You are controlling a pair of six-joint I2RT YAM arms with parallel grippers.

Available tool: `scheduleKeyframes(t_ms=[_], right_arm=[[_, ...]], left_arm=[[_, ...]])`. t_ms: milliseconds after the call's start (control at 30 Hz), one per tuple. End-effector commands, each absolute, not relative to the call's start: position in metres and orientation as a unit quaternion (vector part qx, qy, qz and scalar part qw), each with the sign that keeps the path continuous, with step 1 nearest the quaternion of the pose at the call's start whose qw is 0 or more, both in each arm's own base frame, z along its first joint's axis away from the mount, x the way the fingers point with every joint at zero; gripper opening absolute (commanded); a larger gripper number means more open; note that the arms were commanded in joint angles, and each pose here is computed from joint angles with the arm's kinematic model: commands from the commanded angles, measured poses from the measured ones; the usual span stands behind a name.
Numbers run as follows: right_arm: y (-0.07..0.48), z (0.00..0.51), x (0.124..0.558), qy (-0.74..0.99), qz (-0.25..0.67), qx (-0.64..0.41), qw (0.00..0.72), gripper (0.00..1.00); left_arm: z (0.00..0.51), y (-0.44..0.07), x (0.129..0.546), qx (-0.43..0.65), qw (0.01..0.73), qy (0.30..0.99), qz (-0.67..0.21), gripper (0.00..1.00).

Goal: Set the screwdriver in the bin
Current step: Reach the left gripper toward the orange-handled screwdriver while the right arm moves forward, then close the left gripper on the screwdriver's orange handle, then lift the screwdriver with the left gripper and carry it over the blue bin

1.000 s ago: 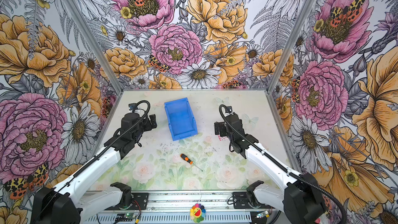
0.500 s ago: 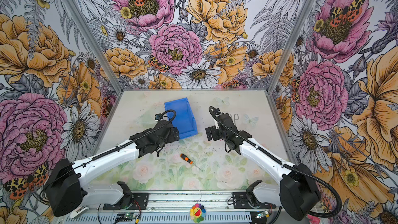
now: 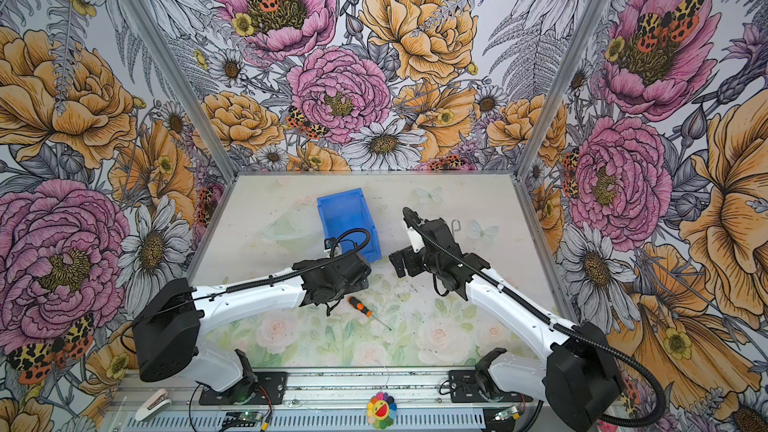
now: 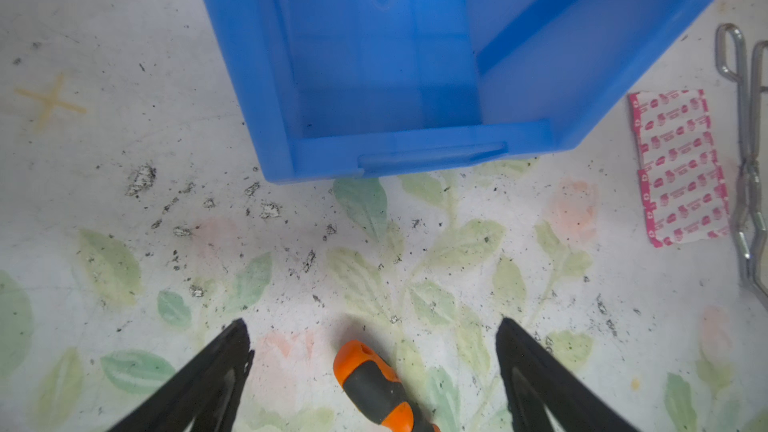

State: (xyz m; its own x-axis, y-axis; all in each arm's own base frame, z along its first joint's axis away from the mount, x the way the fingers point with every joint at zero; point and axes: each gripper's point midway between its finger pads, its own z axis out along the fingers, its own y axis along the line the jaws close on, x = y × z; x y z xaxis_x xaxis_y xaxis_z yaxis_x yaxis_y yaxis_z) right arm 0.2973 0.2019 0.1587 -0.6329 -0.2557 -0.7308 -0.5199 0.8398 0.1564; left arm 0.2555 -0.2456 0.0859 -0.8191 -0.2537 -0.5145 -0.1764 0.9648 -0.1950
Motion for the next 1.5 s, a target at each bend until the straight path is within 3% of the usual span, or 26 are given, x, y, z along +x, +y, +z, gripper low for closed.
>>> scheduleKeyframes(t_ms=[0, 700, 833, 1133, 1467], right_arm=[[0.204, 0.161, 0.301, 0.884, 0.189, -0.214, 0.371, 1.0], [0.173, 0.146, 0.3, 0.899, 0.16, -0.167, 0.371, 0.97], [0.164, 0.148, 0.298, 0.898, 0.153, -0.157, 0.382, 0.97], [0.156, 0.151, 0.304, 0.898, 0.148, -0.144, 0.388, 0.97], [0.151, 0.151, 0.306, 0.9, 0.144, -0.138, 0.388, 0.97]], left_arm=[[0.084, -0.256, 0.254, -0.101, 0.264, 0.957, -0.07, 0.91], [0.019, -0.289, 0.226, -0.046, 0.139, 0.987, -0.061, 0.72], [0.017, -0.29, 0.225, -0.045, 0.134, 0.988, -0.061, 0.57], [0.017, -0.286, 0.228, -0.045, 0.145, 0.987, -0.053, 0.38], [0.021, -0.288, 0.234, -0.043, 0.152, 0.986, -0.055, 0.04]])
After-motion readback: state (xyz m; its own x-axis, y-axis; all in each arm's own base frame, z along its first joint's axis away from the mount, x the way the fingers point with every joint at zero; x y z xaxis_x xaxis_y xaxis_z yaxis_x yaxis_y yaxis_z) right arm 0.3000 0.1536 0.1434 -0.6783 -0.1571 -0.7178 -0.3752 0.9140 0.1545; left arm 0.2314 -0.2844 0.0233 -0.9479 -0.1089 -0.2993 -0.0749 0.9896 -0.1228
